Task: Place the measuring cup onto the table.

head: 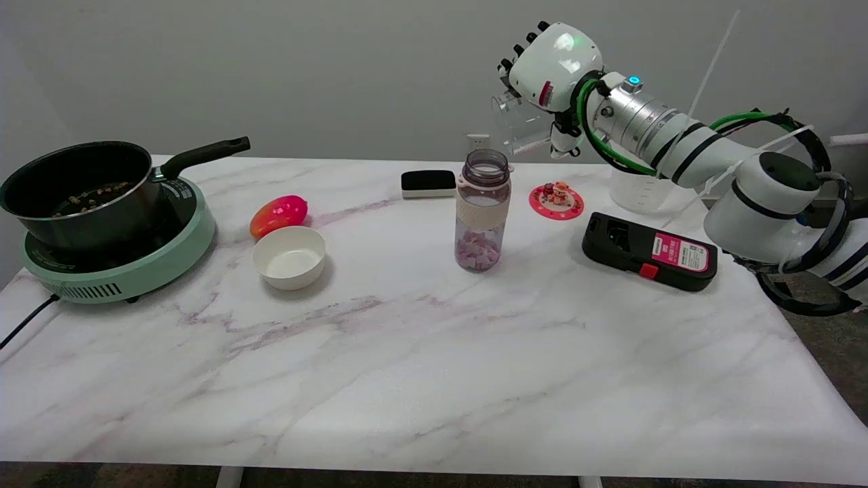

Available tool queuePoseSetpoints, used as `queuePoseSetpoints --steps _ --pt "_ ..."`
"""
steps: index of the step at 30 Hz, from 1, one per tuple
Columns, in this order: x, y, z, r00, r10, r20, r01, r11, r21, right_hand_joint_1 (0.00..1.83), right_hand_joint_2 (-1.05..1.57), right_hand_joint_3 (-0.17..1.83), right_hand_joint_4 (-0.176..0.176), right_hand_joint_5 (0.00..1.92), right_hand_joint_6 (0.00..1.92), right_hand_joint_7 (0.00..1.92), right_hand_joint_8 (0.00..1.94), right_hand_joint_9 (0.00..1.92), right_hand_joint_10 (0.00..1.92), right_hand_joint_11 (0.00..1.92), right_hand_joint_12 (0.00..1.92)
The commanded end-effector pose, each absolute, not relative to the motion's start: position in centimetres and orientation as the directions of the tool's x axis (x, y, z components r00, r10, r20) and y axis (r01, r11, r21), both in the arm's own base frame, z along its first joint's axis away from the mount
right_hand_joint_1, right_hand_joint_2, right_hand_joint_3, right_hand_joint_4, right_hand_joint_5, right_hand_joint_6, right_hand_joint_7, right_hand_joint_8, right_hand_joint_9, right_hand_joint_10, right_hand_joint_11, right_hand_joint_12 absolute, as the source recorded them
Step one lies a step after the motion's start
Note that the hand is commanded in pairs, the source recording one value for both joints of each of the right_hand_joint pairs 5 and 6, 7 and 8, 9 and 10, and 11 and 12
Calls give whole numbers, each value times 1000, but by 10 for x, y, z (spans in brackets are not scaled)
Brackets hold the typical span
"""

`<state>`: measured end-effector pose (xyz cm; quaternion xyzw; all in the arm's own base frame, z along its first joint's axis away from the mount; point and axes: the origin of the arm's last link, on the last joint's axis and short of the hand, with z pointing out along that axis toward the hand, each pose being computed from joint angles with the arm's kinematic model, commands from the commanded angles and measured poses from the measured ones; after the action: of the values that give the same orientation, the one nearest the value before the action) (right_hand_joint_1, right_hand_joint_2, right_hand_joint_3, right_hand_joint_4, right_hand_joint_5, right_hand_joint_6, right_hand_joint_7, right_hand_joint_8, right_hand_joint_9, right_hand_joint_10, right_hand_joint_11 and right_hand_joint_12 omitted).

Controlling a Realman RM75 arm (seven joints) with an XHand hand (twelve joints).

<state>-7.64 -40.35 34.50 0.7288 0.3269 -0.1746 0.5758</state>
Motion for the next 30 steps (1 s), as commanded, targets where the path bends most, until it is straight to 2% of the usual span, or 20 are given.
queuePoseSetpoints --steps 1,8,17,22,30 --pt "-75 -402 342 706 289 -646 697 -125 706 1287 1428 445 0 1920 1920 1692 1692 1406 1406 1307 1307" --pt "-75 -401 342 711 288 -642 692 -123 711 1285 1431 446 0 1920 1920 1692 1692 1407 1407 1307 1307" --pt "-66 -384 364 814 266 -516 547 -52 836 1284 1435 444 0 1920 1920 1692 1692 1407 1407 1308 1308" --pt "-81 -365 380 875 223 -429 435 26 900 1298 1418 446 0 1920 1920 1690 1690 1404 1404 1309 1309" --pt "-128 -338 378 964 170 -203 191 83 978 1306 1400 454 0 1920 1920 1680 1680 1404 1404 1302 1302"
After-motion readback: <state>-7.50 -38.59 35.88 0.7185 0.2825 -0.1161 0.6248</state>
